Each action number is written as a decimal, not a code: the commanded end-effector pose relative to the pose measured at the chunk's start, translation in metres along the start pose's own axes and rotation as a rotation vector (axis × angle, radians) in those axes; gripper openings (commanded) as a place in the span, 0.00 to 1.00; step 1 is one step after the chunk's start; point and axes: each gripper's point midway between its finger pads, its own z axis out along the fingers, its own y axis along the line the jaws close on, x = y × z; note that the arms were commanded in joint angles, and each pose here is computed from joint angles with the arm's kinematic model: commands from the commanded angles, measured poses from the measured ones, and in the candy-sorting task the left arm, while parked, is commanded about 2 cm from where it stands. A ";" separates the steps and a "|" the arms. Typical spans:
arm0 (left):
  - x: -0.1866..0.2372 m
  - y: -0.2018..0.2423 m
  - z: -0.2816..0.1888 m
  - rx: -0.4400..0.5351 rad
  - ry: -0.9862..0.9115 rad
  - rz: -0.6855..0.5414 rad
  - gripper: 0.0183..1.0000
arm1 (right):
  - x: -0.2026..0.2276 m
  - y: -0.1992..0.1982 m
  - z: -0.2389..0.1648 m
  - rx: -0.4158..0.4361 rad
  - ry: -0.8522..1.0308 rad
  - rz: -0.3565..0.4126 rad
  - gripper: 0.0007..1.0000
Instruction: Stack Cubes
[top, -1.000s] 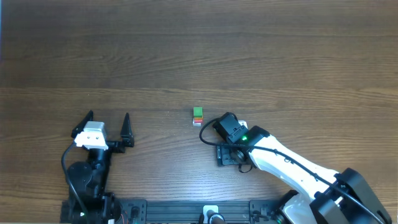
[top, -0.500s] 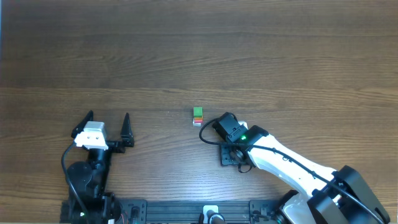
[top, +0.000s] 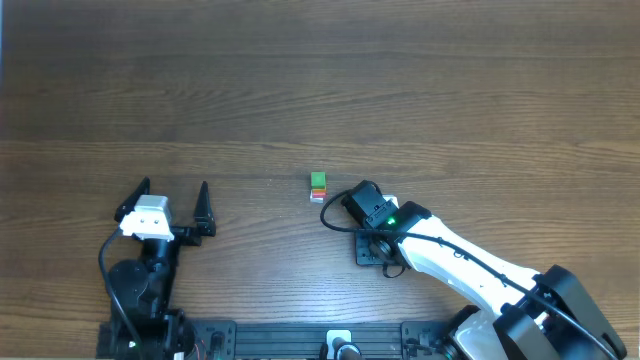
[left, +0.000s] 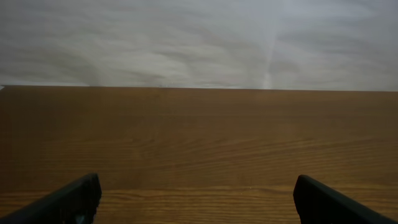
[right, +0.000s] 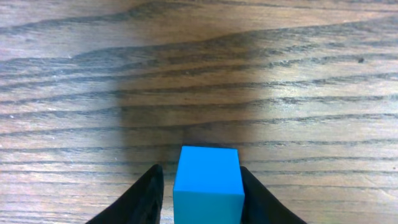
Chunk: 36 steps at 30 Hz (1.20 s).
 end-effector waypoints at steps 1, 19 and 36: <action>0.002 0.000 0.000 0.005 0.002 0.014 1.00 | 0.002 -0.003 0.003 0.008 0.011 0.009 0.34; 0.002 0.000 0.000 0.005 0.002 0.014 1.00 | -0.005 0.002 -0.006 0.001 0.001 0.008 0.19; 0.002 0.000 0.000 0.005 0.002 0.014 1.00 | -0.076 0.064 -0.136 -0.003 -0.139 -0.039 0.15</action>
